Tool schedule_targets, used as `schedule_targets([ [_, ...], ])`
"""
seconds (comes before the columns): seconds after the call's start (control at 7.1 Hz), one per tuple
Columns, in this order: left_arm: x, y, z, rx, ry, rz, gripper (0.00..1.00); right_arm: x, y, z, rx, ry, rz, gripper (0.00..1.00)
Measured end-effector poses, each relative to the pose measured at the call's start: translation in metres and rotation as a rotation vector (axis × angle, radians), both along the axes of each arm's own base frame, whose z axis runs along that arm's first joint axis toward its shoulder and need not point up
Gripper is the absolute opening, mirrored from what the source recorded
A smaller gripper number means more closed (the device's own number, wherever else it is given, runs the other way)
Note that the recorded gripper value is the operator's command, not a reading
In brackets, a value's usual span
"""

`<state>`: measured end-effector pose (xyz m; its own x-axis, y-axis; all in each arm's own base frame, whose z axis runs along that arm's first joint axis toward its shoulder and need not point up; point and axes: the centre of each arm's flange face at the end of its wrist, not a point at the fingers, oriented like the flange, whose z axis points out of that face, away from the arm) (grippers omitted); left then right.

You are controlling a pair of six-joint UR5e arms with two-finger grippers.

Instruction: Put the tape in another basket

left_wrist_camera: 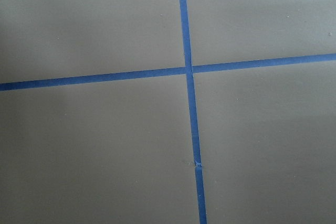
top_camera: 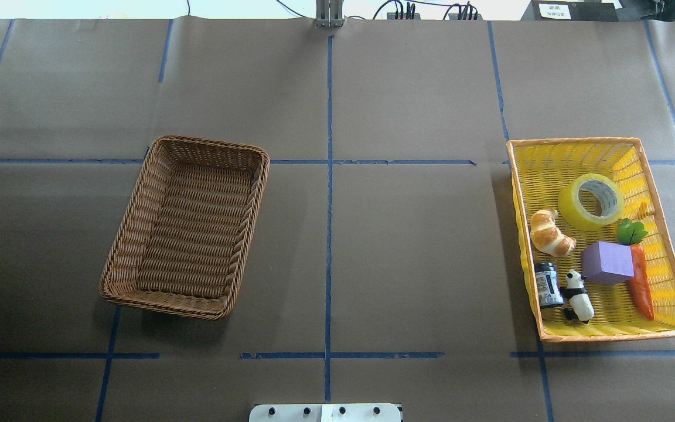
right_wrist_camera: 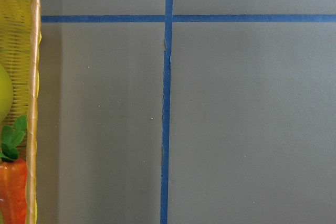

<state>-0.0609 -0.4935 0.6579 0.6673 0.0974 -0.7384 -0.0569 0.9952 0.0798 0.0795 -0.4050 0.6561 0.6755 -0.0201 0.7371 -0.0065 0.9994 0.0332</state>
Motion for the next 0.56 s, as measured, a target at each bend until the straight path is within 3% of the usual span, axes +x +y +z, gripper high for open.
schedule_targets([
  [0.56,0.0002,0.0001,0.0007,-0.001,0.000,0.000,1.00,0.0002,-0.0024,-0.0003,-0.001,0.001,0.003,1.00],
])
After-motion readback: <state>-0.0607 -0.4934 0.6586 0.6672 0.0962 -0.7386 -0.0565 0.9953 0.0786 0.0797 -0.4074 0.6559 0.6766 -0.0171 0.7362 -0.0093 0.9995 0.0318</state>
